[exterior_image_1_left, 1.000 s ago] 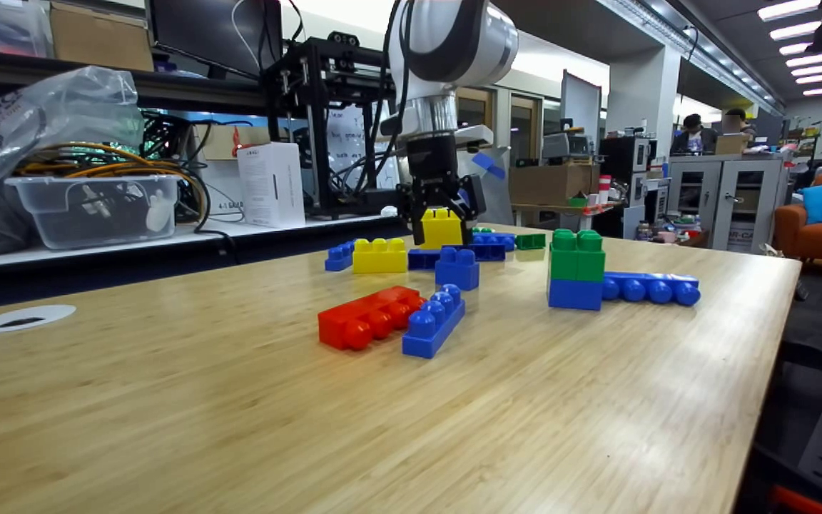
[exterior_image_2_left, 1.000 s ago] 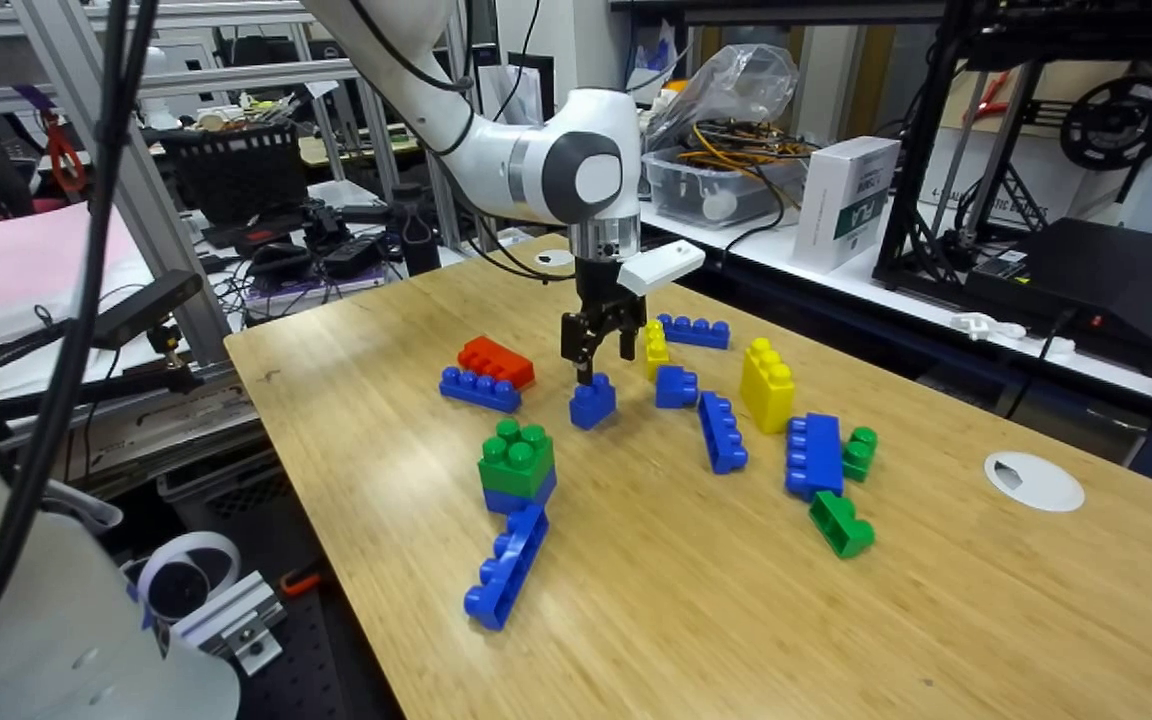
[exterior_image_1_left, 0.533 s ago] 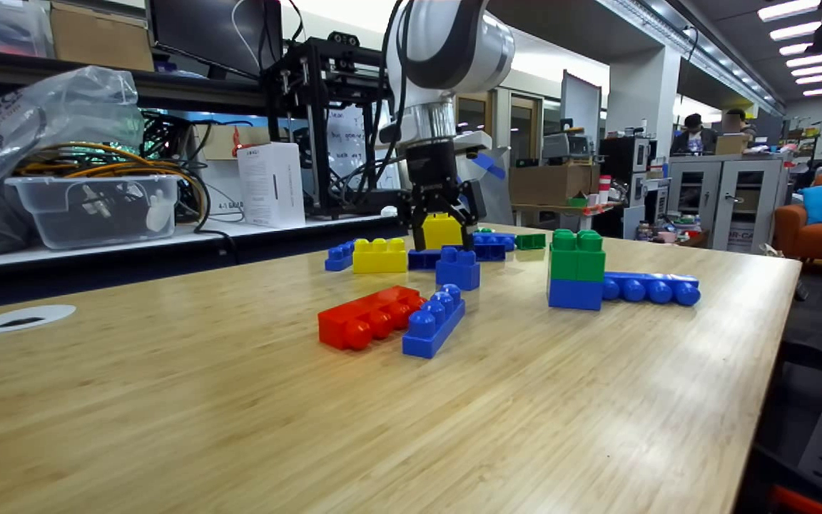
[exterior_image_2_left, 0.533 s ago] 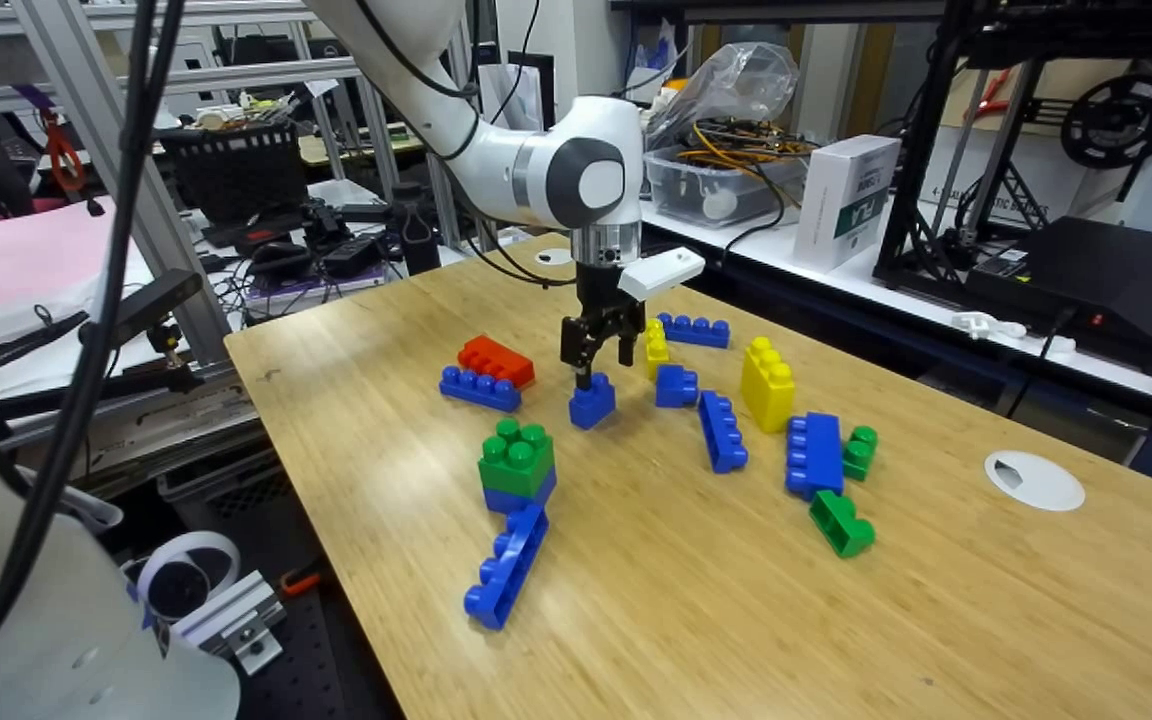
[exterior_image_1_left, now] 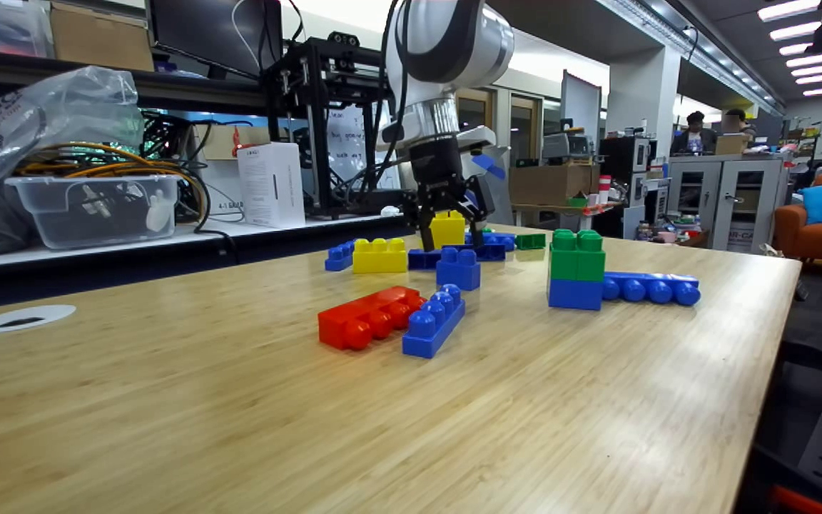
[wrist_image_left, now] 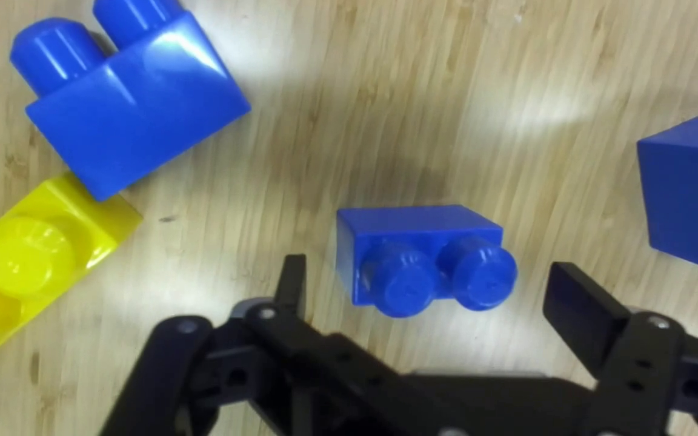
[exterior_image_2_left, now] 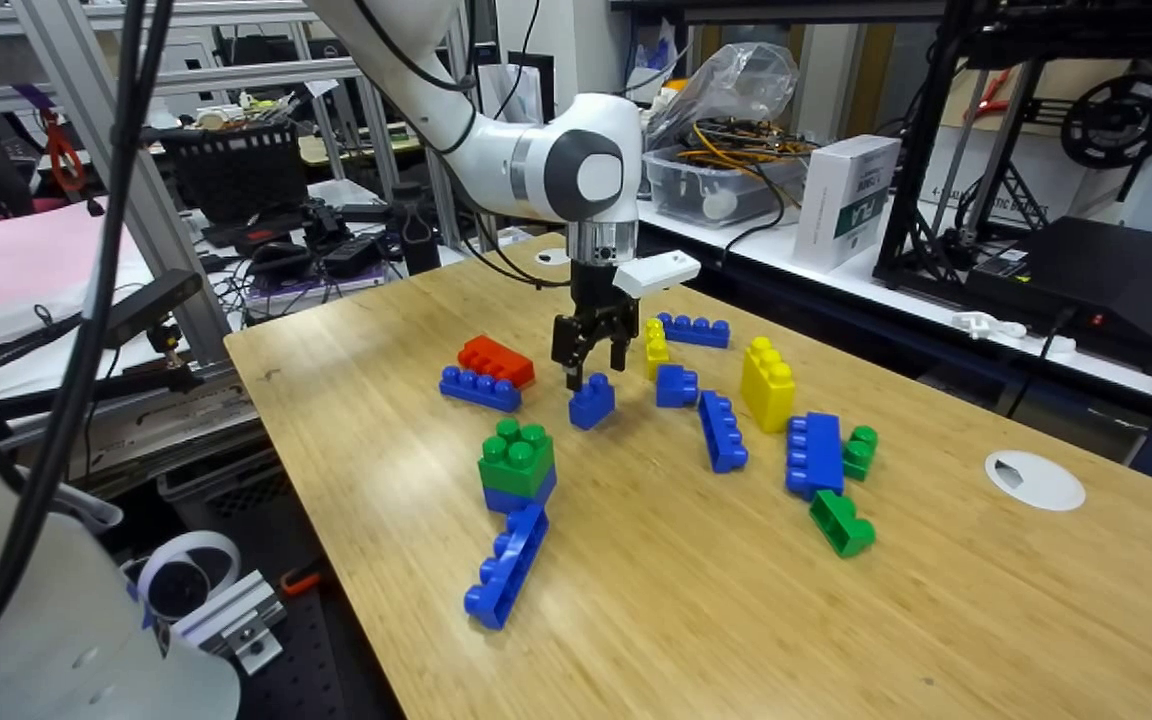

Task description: Move the blue and green object, then pick up the blue object and put it on the blue and green object

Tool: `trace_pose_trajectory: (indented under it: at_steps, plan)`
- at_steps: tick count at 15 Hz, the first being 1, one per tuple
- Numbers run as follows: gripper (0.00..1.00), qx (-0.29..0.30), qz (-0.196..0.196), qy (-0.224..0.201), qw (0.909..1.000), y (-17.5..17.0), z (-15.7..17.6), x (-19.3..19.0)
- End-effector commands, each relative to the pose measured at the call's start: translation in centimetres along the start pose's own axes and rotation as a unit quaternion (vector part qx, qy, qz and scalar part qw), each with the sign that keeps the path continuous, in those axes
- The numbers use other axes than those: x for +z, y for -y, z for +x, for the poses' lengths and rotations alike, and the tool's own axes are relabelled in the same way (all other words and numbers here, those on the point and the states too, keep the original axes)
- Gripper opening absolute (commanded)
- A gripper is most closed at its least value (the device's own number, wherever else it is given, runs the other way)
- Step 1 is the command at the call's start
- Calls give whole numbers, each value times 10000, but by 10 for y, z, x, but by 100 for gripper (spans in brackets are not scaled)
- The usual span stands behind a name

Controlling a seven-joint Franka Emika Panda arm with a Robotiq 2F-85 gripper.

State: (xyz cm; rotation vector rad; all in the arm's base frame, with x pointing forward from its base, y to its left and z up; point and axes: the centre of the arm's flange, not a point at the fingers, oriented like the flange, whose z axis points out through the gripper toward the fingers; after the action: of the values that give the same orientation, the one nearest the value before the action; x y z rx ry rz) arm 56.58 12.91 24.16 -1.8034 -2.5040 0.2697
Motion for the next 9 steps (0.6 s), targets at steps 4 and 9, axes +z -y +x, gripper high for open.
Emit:
trace_pose_trajectory:
  at_steps: [4,9]
  plan:
    - [100,-8,127,20,9999,11,1,3]
    - [100,11,68,15,10000,15,6,14]
